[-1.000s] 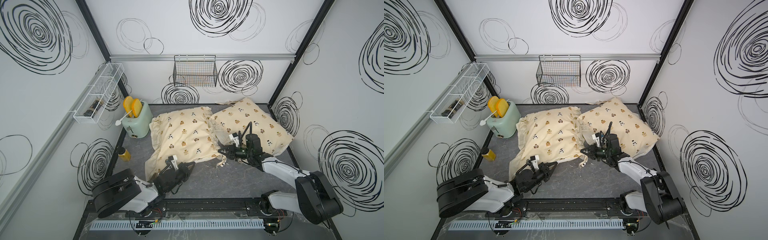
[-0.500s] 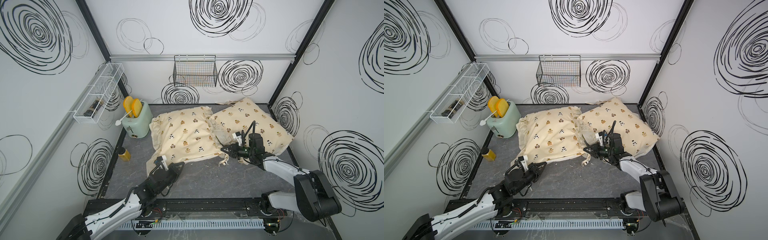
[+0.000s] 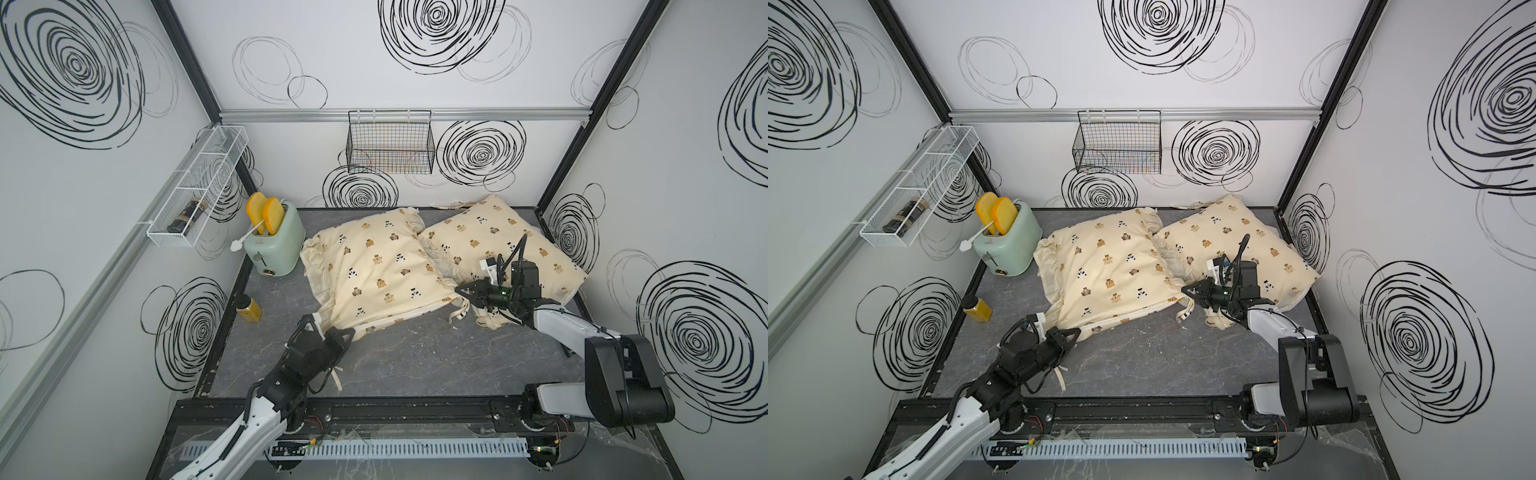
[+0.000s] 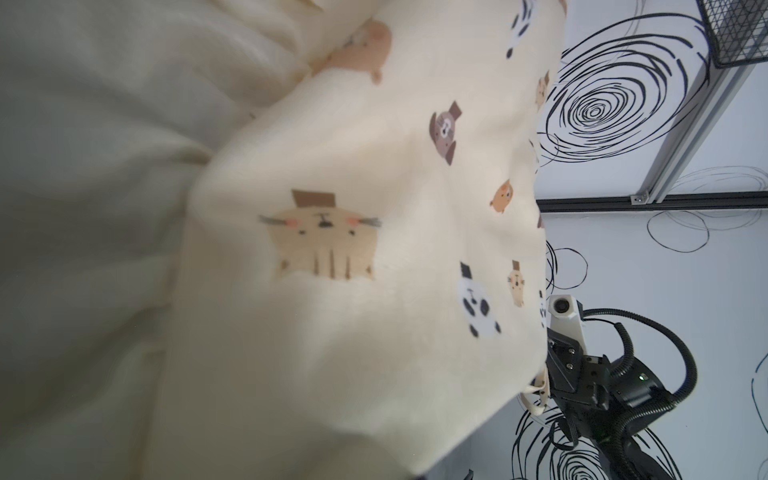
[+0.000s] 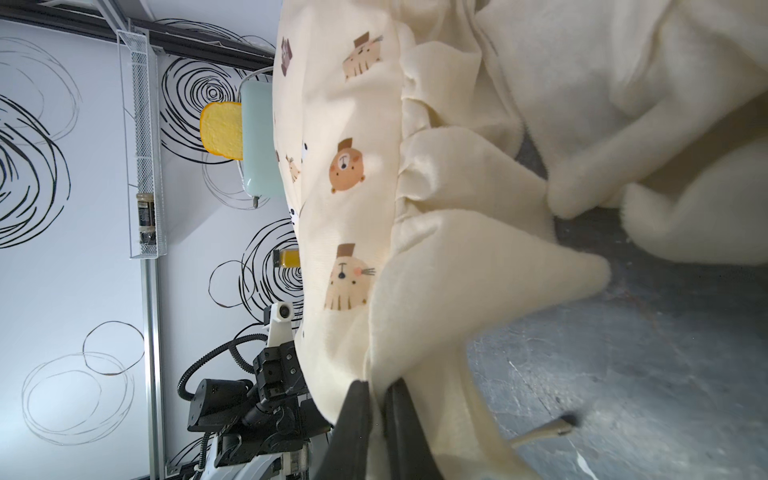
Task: Zip up pillowcases
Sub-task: Zip the zipper on the pillowcase.
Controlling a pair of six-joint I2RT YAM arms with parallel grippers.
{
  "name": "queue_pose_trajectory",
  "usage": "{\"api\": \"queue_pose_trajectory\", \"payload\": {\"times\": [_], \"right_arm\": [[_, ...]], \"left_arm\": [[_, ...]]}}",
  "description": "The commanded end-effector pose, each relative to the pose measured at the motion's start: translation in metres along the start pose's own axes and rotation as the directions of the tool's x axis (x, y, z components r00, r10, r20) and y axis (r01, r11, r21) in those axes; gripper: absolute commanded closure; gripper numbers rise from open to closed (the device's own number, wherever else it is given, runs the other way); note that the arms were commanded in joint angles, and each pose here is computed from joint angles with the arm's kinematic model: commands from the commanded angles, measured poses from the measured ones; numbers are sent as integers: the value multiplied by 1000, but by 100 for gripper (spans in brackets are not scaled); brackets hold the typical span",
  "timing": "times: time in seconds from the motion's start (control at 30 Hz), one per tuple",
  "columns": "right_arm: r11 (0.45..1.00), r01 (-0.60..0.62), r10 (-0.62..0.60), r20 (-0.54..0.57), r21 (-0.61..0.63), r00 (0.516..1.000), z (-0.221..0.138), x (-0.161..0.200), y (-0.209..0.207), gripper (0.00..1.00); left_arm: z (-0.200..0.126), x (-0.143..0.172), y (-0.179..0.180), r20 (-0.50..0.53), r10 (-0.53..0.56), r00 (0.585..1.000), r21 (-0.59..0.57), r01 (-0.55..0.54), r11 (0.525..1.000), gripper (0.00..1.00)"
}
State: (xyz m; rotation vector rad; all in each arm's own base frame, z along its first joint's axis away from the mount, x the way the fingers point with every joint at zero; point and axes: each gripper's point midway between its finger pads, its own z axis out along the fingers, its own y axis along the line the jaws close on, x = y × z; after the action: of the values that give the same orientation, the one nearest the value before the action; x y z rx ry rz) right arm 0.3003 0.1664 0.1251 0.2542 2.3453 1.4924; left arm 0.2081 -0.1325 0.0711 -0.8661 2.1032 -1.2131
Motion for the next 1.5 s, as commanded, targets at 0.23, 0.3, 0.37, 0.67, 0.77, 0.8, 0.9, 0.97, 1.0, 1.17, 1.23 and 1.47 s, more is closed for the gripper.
{"api": "queue_pose_trajectory", "payload": {"times": [0.23,0.3,0.37,0.67,0.77,0.8,0.9,0.97,1.0,1.17,1.23,1.47], "right_arm": [[999,38,-40,80,30,996,-12,-38,-6,100],[999,39,-41,91,33,995,-14,-44,-6,100],[998,43,-47,98,35,994,-14,-49,-5,100],[998,45,-50,128,40,991,-16,-69,-5,100],[998,50,-55,128,41,990,-15,-73,-3,100],[998,50,-56,134,46,989,-16,-75,-4,100],[998,51,-57,136,44,989,-15,-77,-3,100],[998,53,-59,129,43,990,-12,-76,-2,100],[997,55,-61,130,45,990,-12,-76,-3,100],[997,59,-66,142,54,988,-15,-84,-3,100],[996,60,-69,146,60,987,-15,-88,-3,100],[996,39,-53,183,80,982,-20,-106,-15,100]], "left_arm": [[-5,11,46,-37,-5,999,-116,0,993,100],[-6,13,50,-43,-13,999,-123,7,992,100],[-8,15,53,-46,-20,999,-128,14,992,100],[-13,23,60,-85,-18,996,-156,5,988,100],[-13,24,61,-97,-13,995,-166,-3,986,100],[-14,25,61,-102,-9,995,-168,-9,986,100],[-14,25,60,-107,-4,994,-168,-14,986,100],[-13,26,60,-112,-6,994,-169,-13,986,100],[-14,26,61,-115,-4,993,-174,-16,985,100],[-14,29,61,-130,-2,992,-178,-21,984,100],[-14,30,63,-138,-2,990,-187,-24,982,100],[-14,30,64,-137,5,991,-187,-31,982,100]]}}
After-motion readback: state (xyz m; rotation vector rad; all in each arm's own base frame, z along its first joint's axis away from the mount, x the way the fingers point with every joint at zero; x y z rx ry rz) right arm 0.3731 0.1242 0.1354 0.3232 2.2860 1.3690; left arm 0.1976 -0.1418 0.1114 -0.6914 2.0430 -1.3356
